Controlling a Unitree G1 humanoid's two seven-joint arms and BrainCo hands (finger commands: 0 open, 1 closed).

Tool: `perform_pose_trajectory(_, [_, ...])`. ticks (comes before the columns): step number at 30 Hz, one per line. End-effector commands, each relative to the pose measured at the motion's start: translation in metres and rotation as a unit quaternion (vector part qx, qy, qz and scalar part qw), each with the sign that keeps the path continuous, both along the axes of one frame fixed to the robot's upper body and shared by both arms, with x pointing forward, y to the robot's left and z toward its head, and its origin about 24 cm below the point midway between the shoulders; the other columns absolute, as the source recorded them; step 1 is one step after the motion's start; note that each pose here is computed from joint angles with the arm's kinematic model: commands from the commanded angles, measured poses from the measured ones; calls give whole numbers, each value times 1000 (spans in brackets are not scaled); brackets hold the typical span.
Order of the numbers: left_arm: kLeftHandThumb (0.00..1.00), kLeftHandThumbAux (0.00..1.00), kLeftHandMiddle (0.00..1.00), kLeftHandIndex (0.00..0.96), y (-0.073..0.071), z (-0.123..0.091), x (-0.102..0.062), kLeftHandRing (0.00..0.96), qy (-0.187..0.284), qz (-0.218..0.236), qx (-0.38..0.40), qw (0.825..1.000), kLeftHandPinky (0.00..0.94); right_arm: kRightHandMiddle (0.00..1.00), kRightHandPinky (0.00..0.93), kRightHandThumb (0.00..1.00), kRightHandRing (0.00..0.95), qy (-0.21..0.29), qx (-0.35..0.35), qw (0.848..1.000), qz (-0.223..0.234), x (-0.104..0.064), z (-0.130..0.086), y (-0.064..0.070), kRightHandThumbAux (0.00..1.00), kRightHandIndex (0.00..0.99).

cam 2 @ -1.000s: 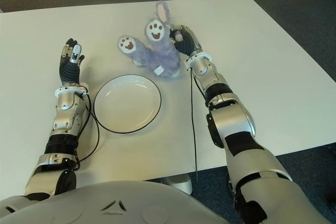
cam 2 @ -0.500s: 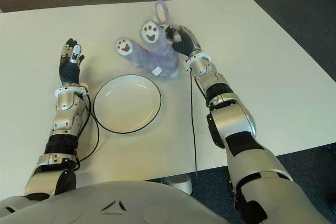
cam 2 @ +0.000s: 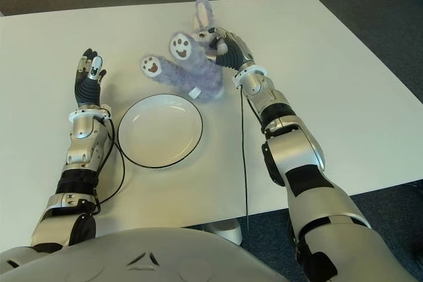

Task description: Put the doll into the plate.

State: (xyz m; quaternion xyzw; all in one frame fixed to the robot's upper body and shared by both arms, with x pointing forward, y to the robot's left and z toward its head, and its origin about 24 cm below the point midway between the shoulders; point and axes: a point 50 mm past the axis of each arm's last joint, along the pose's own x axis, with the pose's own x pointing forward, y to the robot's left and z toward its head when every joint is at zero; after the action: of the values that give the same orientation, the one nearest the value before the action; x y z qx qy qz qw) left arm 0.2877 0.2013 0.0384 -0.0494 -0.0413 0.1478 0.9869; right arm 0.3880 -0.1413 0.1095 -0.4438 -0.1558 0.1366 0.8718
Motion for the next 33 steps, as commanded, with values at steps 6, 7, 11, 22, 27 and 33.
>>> perform_pose_trajectory(6, [0,386,16,0,-2,-38,-25,0,73,8,-23,997,0,190,245,139,231,53,-43,997,19,-6,-22,3,483,100])
perform_pose_trajectory(7, [0,386,18,0,-2,-38,-25,0,73,8,-23,997,0,183,246,141,222,54,-44,997,20,-6,-22,3,481,98])
perform_pose_trajectory(11, [0,385,22,0,-2,-38,-26,6,72,8,-22,997,0,174,248,146,210,55,-47,997,21,-6,-22,3,481,92])
perform_pose_trajectory(22, [0,383,25,0,-2,-38,-26,4,73,8,-21,997,0,174,253,159,206,54,-44,997,16,-6,-23,3,491,96])
perform_pose_trajectory(27, [0,386,23,0,-2,-38,-26,2,73,7,-21,997,0,174,248,161,205,55,-45,997,14,-6,-24,3,490,101])
perform_pose_trajectory(33, [0,382,17,0,-2,-38,-26,0,72,6,-21,997,0,239,347,204,289,57,-33,998,6,-6,-24,1,539,127])
